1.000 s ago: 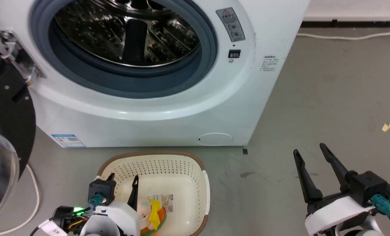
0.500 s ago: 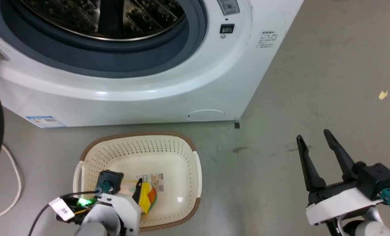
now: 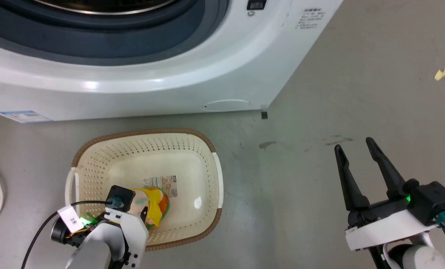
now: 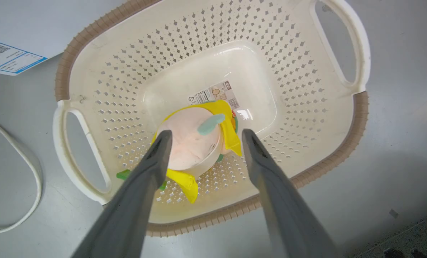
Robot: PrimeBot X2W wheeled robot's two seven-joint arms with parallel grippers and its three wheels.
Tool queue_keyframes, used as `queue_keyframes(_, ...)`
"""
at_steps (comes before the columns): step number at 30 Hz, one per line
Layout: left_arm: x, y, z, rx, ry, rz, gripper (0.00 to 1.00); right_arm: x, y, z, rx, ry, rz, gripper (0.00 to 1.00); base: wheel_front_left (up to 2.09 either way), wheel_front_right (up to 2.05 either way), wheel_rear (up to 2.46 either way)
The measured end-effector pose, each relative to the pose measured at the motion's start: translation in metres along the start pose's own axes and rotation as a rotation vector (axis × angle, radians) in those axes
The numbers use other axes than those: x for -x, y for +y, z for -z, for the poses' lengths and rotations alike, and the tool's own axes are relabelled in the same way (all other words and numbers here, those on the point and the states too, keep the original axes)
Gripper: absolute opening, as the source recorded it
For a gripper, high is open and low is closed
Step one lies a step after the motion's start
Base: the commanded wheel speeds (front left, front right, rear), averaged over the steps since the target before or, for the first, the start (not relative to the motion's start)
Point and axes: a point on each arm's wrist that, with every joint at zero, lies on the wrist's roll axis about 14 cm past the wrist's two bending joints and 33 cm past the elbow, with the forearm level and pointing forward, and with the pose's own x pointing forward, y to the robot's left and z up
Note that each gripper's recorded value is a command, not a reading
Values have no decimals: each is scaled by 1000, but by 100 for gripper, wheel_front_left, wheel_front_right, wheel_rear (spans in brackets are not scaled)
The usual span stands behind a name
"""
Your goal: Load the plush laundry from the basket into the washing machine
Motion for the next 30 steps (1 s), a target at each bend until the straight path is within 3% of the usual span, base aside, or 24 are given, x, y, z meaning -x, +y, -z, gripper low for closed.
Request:
queue_keyframes(19,-57,18,50,-179,227,42,100,-20,-13,39,-35,64,34,100,0,0,0)
queue_keyframes(30,-88,32,72,-183,315,50,100,-32,-21,61,-43,91,52,100,0,0,0)
